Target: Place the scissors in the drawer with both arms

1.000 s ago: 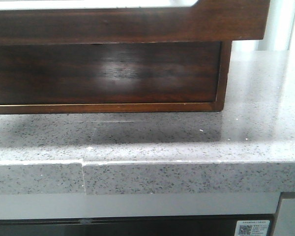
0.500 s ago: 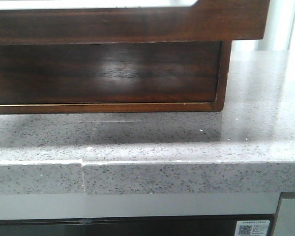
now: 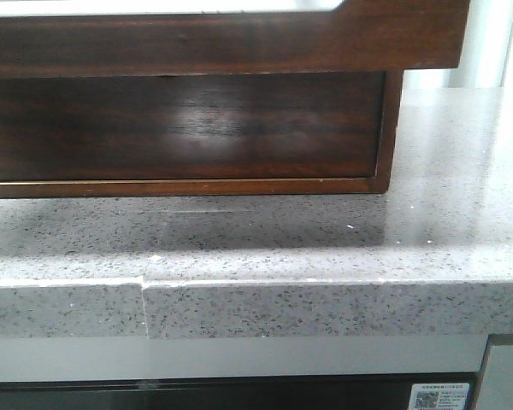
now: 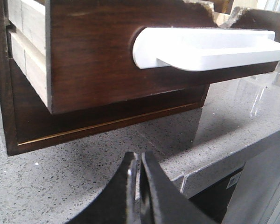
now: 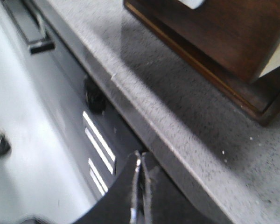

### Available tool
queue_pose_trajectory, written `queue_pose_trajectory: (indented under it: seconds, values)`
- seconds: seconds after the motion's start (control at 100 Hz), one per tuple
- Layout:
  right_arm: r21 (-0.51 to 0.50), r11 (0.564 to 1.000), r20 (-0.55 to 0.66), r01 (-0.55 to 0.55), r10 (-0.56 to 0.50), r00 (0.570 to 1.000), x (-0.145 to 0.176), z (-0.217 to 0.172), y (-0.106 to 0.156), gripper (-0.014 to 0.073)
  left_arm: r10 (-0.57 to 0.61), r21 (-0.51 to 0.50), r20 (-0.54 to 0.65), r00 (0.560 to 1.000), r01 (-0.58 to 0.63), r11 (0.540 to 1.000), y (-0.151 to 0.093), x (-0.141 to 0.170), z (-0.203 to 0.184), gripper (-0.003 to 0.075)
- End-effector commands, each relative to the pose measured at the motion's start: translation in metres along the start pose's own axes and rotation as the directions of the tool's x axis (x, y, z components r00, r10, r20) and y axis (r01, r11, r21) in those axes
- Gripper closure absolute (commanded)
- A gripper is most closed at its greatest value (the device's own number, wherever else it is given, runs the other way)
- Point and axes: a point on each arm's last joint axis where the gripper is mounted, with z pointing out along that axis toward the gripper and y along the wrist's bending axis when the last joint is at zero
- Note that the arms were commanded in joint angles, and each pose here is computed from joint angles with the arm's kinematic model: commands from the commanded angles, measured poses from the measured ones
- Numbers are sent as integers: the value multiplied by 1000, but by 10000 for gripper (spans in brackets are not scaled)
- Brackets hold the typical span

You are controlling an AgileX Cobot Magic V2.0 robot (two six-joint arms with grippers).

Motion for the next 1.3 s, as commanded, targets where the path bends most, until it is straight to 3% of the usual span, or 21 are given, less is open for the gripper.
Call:
queue_pose_trajectory:
  seconds: [0.0, 0.17, 0.54, 0.94, 1.09, 1.29]
  values:
    - [66, 996, 181, -59, 46, 982, -6, 4, -5, 642, -18, 22, 90, 996, 16, 1000, -2, -15, -1, 742]
    - [139, 958, 337, -251, 192, 922, 22, 14, -11, 643, -18, 22, 90, 996, 16, 1000, -2, -15, -1, 742]
    - [167, 955, 220, -243, 204, 954, 74, 25, -4, 643, -18, 22, 90, 996, 16, 1000, -2, -15, -1, 742]
    - [160, 958, 174, -240, 212, 962, 85, 26, -1, 643, -2, 13, 85, 996, 1, 1000, -2, -13, -1, 742]
    - [160, 958, 174, -240, 212, 962, 85, 26, -1, 643, 51, -82, 65, 997, -45, 996, 5, -5, 2, 742]
    - [160, 958, 174, -240, 212, 962, 85, 26, -1, 643, 45, -316, 114, 993, -7, 949, 21, 13, 5, 742]
